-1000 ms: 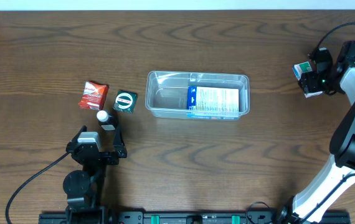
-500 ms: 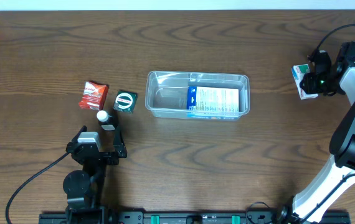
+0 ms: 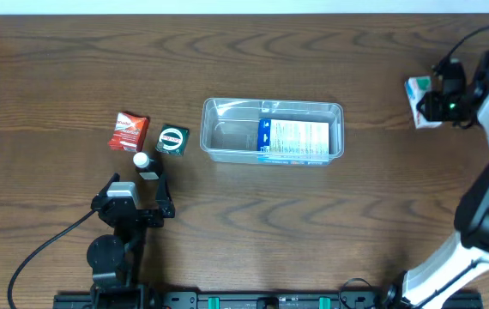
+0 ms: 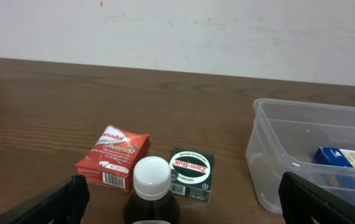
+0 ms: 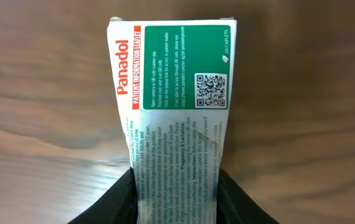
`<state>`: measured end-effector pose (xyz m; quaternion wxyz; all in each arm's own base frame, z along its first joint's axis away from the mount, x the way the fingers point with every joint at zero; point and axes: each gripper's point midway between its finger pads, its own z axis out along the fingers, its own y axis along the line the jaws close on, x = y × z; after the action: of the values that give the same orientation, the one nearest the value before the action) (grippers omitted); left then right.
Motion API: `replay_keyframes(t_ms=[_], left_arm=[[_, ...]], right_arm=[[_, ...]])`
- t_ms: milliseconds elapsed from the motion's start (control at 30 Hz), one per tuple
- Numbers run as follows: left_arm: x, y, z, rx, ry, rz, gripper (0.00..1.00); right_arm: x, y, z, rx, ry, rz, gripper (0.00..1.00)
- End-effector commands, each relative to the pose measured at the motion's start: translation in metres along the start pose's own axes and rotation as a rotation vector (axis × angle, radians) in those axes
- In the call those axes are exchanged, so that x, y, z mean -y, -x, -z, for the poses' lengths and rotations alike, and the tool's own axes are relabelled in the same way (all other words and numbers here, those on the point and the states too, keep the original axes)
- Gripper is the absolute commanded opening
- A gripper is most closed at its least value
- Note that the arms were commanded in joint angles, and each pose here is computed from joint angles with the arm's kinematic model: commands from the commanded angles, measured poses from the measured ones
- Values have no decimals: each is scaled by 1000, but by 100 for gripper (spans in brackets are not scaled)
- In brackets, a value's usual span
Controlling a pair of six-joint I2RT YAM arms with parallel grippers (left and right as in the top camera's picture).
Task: Pack container
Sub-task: 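Grasp the white-green Panadol box with right gripper, then carry the Panadol box over the container with right gripper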
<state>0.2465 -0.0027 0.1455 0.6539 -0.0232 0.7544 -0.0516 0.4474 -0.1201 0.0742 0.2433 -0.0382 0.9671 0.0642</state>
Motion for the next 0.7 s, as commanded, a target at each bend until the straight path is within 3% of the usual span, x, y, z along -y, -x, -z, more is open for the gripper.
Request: replay_keyframes(t_ms=[0, 333, 667], left_arm=[[-1, -17, -1, -52, -2, 2, 98], [-1, -17, -1, -52, -2, 2, 98], [-1, -17, -1, -52, -2, 2, 98]], right_arm=[[-32, 48, 61, 173, 32, 66, 34], [-146, 67, 142, 292, 125, 329, 34], [-259, 29, 126, 161, 256, 666, 30]])
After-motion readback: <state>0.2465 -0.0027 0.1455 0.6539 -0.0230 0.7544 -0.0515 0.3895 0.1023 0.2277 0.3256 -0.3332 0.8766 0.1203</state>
